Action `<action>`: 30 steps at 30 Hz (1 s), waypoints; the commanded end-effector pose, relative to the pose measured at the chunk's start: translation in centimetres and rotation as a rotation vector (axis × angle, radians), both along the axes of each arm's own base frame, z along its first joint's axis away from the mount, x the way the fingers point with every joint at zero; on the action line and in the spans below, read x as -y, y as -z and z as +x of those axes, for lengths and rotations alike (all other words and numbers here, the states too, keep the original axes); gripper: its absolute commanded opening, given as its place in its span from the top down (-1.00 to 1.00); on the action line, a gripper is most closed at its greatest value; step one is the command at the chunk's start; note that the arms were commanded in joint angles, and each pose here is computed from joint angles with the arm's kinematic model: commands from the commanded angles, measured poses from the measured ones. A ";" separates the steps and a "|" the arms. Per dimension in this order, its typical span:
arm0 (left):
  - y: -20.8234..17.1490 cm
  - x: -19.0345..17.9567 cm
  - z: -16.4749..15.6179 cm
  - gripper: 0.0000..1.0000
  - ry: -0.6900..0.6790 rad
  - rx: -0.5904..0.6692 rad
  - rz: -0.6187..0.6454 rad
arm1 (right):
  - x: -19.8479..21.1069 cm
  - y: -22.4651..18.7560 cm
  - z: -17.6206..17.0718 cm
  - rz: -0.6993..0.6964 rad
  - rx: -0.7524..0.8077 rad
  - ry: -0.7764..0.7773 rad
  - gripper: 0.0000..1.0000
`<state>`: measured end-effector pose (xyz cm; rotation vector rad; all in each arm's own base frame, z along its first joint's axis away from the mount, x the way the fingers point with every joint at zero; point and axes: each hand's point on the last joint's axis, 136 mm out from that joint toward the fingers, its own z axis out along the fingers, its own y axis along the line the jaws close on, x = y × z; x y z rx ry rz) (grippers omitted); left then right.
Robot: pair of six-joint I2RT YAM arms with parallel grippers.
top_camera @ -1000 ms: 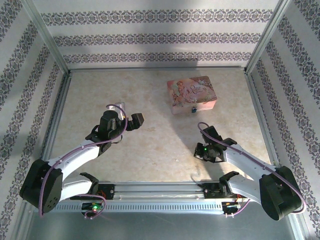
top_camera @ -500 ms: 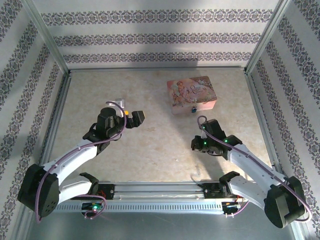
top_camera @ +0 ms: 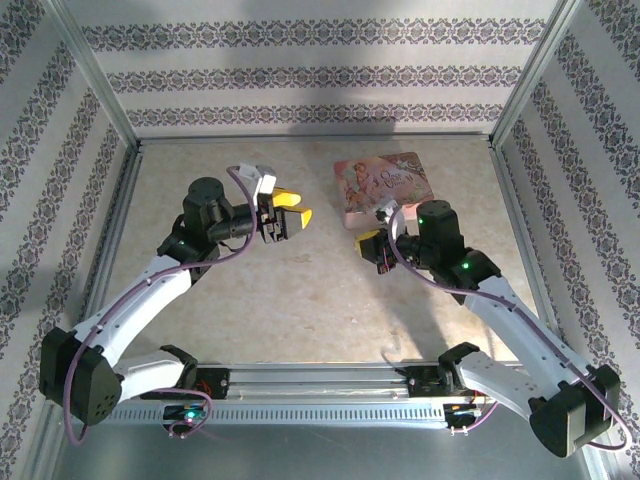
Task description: Unlock a padlock with a key
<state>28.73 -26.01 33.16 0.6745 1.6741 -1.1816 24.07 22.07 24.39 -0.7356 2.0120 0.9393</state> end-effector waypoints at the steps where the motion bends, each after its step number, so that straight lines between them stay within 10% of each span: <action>1: -0.3 1.8 -2.9 -0.18 0.176 0.032 0.037 | -2.0 -3.4 -1.2 0.040 0.170 -0.204 0.98; 30: 1.1 6.1 -5.4 0.28 0.369 0.045 0.107 | -4.9 -5.9 -2.8 0.075 0.317 -0.373 0.96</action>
